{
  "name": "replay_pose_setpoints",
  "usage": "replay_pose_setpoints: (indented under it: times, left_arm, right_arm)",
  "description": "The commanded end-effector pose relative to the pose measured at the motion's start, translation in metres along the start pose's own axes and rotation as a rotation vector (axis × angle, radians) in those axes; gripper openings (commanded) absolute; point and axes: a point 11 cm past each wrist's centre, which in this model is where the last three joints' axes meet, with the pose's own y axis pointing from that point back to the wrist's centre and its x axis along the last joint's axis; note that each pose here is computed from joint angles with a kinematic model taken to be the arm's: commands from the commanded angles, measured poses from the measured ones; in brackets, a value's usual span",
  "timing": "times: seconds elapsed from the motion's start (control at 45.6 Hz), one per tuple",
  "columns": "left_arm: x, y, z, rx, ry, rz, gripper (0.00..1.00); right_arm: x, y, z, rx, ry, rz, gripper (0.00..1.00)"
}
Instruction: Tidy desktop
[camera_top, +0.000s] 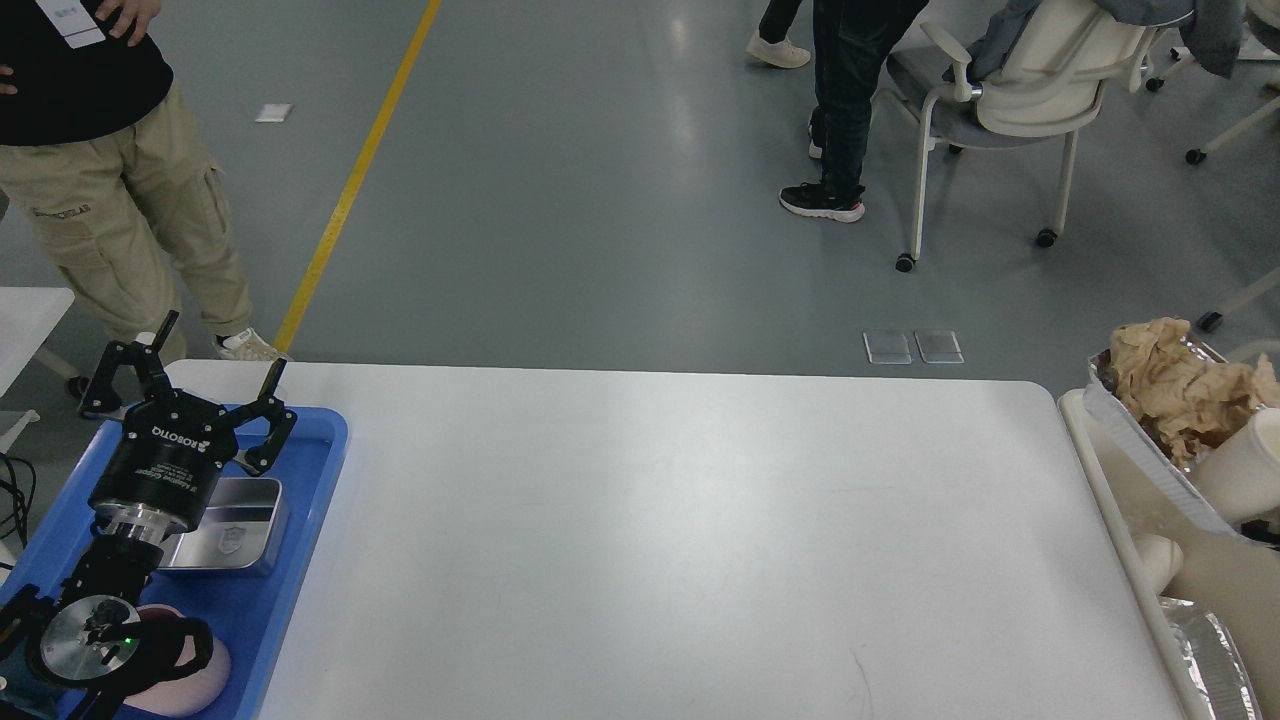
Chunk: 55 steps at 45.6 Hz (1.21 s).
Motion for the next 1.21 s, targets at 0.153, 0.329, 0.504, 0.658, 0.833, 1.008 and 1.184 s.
replay_pose_setpoints:
  times: [0.153,0.329,0.504,0.658,0.833,1.008,1.184]
  left_arm:
    - [-0.001,0.001,-0.003,0.002,0.006,-0.002,0.98]
    - [0.002,0.006,-0.005,0.007,0.009,0.004,0.98]
    - [0.003,0.008,-0.006,0.009,0.01,0.007,0.98]
    - [0.004,0.009,-0.006,0.009,0.01,0.01,0.98]
    - [0.005,0.008,-0.004,0.005,0.005,0.01,0.98]
    - [0.005,0.008,-0.002,0.003,0.0,0.006,0.98]
    - [0.005,0.009,-0.002,0.003,0.001,0.006,0.98]
  right_arm:
    - [0.024,-0.003,0.046,-0.048,-0.087,0.125,0.0]
    - [0.041,-0.003,0.066,-0.056,-0.11,0.228,0.0]
    - [0.054,-0.003,0.074,-0.048,-0.102,0.311,0.86]
    - [0.051,-0.009,0.078,-0.039,-0.114,0.322,1.0]
    - [0.049,-0.014,0.075,-0.043,-0.1,0.32,1.0]
    - [0.026,-0.05,0.033,0.056,-0.109,0.257,1.0]
    - [-0.027,-0.102,-0.026,0.177,-0.123,0.128,1.0]
